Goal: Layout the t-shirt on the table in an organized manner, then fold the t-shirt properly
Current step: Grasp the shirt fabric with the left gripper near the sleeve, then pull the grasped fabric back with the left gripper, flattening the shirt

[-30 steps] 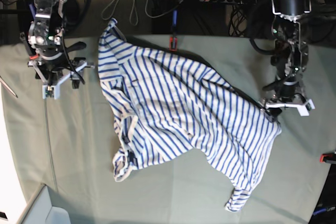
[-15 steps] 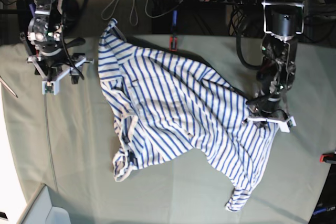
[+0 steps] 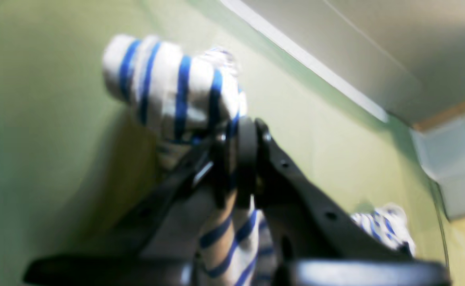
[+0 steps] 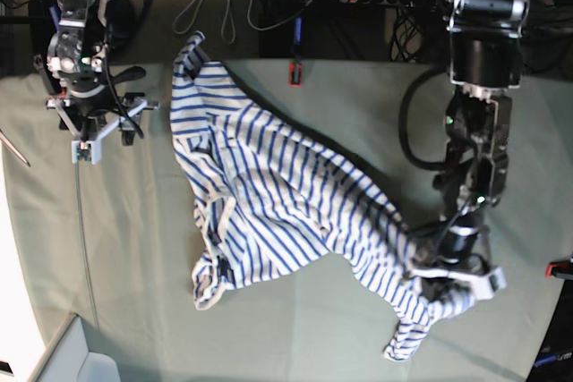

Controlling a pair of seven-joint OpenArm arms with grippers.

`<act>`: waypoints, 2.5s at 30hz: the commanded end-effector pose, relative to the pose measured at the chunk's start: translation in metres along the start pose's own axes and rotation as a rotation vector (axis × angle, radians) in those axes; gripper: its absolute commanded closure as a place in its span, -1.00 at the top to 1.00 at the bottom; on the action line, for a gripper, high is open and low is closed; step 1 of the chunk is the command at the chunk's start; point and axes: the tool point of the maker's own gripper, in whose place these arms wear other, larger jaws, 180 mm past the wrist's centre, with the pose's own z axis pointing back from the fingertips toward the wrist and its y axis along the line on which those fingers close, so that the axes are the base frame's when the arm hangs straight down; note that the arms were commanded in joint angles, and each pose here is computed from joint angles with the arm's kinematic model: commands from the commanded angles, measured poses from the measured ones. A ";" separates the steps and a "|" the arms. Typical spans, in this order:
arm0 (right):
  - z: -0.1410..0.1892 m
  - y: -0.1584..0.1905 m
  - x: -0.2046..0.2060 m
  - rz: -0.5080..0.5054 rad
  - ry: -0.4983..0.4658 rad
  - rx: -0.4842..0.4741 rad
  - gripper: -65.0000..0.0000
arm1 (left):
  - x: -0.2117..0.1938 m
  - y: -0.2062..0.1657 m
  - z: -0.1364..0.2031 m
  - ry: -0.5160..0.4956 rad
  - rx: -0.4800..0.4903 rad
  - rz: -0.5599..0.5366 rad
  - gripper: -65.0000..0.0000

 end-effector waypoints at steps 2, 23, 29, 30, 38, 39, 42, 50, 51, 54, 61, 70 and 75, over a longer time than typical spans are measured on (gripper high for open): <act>0.001 -0.003 0.015 0.008 -0.047 -0.001 0.19 | 0.006 -0.018 -0.009 -0.015 -0.044 -0.013 -1.00; 0.001 -0.002 0.014 0.008 -0.046 0.001 0.19 | -0.037 -0.067 -0.043 0.121 -0.107 -0.079 0.03; 0.001 0.000 0.013 0.004 -0.042 0.005 0.19 | -0.027 -0.068 -0.029 0.082 -0.137 -0.094 0.06; 0.001 0.000 0.013 0.004 -0.042 0.005 0.19 | -0.027 -0.066 -0.030 0.084 -0.133 -0.096 0.06; 0.000 0.000 0.012 0.003 -0.041 0.005 0.19 | -0.049 -0.037 -0.032 0.131 -0.064 -0.100 0.06; 0.000 0.000 0.012 0.002 -0.039 0.006 0.19 | -0.052 -0.033 -0.032 0.130 -0.054 -0.098 0.06; 0.000 0.000 0.012 0.002 -0.039 0.006 0.19 | -0.062 -0.021 -0.031 0.128 -0.022 -0.094 0.05; 0.000 0.000 0.012 0.002 -0.039 0.006 0.19 | -0.080 -0.005 -0.027 0.158 0.013 -0.089 0.05; 0.000 0.000 0.012 0.002 -0.039 0.006 0.19 | -0.081 -0.004 -0.026 0.161 0.016 -0.088 0.05; 0.000 0.000 0.011 0.002 -0.038 0.006 0.19 | -0.083 -0.005 -0.025 0.163 0.011 -0.089 0.05; 0.000 0.000 0.011 0.002 -0.038 0.006 0.19 | -0.083 -0.005 -0.025 0.164 0.010 -0.089 -0.46; 0.000 0.000 0.011 0.002 -0.038 0.006 0.19 | -0.092 -0.001 -0.013 0.169 0.011 -0.081 -1.00; -0.001 0.000 0.016 0.001 -0.048 0.006 0.19 | -0.072 0.004 0.024 0.086 -0.020 -0.054 -1.00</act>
